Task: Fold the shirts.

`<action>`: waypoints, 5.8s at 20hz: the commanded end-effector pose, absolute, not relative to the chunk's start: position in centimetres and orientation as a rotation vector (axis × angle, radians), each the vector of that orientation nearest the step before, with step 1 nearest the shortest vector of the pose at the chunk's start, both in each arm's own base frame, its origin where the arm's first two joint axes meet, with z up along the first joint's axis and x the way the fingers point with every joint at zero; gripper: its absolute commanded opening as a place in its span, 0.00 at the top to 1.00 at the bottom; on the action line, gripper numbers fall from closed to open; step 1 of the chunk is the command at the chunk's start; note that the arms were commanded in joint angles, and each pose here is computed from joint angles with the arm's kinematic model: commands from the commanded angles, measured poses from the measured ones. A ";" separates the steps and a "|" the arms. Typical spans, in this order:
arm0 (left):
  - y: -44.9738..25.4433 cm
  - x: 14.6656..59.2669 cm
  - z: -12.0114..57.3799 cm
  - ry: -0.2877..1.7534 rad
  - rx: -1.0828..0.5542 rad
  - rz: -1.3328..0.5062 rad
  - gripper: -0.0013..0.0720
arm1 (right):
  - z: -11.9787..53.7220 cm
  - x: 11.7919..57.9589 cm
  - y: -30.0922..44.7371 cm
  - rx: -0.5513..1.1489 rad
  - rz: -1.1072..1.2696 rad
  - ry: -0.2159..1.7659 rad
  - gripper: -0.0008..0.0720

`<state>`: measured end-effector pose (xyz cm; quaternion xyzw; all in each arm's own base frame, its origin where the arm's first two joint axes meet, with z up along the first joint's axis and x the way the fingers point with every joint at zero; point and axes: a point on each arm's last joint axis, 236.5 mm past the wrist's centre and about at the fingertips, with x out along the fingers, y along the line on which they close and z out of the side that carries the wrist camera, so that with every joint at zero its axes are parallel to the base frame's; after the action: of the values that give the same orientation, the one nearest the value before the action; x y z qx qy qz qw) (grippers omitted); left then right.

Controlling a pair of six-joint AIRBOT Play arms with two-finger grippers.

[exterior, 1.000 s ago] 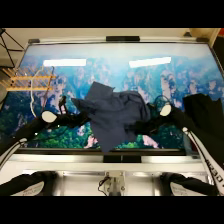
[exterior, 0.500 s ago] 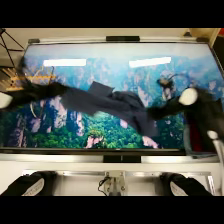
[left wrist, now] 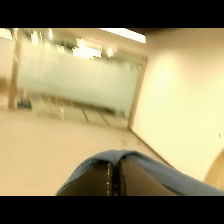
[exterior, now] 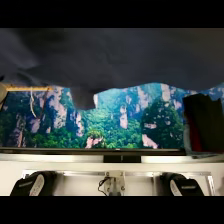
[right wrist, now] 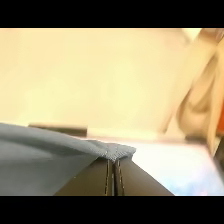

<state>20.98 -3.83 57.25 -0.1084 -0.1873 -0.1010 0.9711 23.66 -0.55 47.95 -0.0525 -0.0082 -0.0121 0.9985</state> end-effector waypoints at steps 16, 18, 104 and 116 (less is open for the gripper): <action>3.1 42.3 15.6 0.743 -0.357 -0.018 0.93 | 6.2 48.0 2.2 0.304 -0.046 0.921 0.90; 2.2 46.1 11.7 0.763 -0.372 -0.022 0.93 | 3.9 50.8 2.8 0.387 -0.052 0.883 0.89; -6.5 23.1 36.7 0.412 -0.198 -0.290 0.93 | 30.4 25.7 -6.3 0.015 -0.176 0.827 0.90; -5.3 49.0 8.8 0.709 -0.477 -0.228 0.93 | 6.0 53.0 -1.7 0.032 -0.016 0.753 0.90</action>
<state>43.01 -5.78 12.63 -0.2196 0.3655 -0.1493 0.8922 46.58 -3.82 7.33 0.0110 0.4572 -0.0138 0.8892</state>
